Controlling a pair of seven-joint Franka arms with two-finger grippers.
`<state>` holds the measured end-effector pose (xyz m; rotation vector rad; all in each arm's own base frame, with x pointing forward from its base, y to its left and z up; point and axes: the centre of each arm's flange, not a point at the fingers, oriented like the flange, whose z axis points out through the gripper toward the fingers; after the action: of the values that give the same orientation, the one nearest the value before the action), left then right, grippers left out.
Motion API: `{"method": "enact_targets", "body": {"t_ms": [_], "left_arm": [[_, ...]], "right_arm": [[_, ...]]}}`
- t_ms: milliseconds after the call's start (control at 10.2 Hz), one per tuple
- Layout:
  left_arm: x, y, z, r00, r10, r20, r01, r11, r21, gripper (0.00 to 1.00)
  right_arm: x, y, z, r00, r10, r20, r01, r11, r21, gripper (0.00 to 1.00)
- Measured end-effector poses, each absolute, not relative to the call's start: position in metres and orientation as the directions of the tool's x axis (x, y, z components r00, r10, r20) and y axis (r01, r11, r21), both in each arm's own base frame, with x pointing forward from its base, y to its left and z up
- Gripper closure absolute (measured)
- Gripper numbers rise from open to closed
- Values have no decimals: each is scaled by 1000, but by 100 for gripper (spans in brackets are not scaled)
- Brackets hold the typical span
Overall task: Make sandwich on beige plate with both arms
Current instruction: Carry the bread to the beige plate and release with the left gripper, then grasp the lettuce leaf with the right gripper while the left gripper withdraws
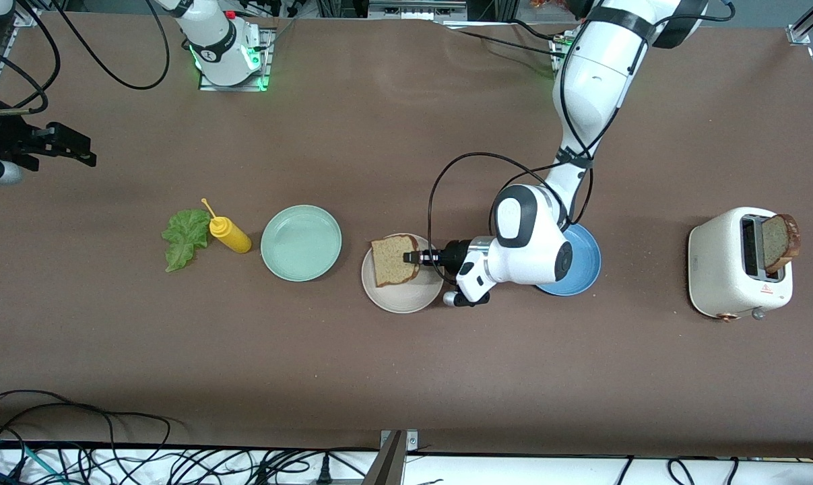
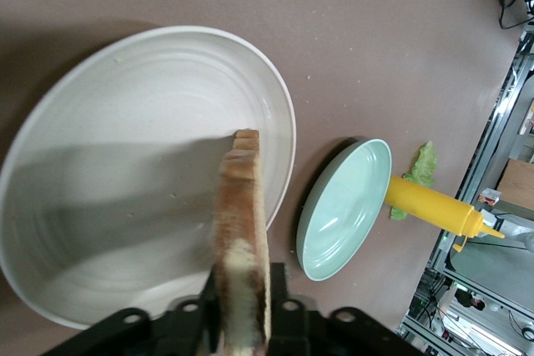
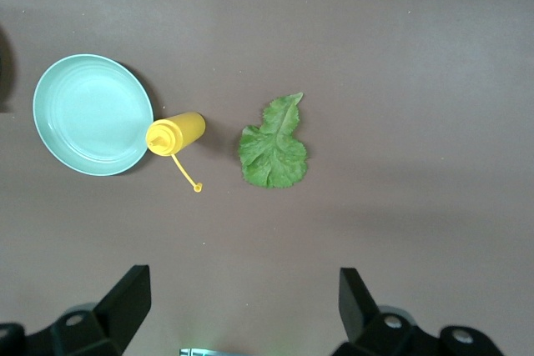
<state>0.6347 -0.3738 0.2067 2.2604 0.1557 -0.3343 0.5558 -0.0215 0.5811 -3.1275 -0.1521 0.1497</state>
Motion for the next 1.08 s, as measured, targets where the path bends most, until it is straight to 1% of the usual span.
{"method": "enact_targets", "body": {"t_ms": [392,490,980,1078], "left_arm": [[639,-367,203,958,12,-286,224,-655,722,12],[642,-363,205,960,19,-280,223,-657,720,0],[658,-338,210,969,29,-244,197,-687,700,0],[659,-334,210,973,12,-230,169,-713,680,0]], "right_arm": [[556,-22,581,991,97,-95,96,-995,-11,0],[556,-22,581,991,97,-95,96,-995,-11,0],[559,-21,571,989,96,-116,96,-995,-13,0],[562,-22,562,987,95,-129,94,-995,-14,0]]}}
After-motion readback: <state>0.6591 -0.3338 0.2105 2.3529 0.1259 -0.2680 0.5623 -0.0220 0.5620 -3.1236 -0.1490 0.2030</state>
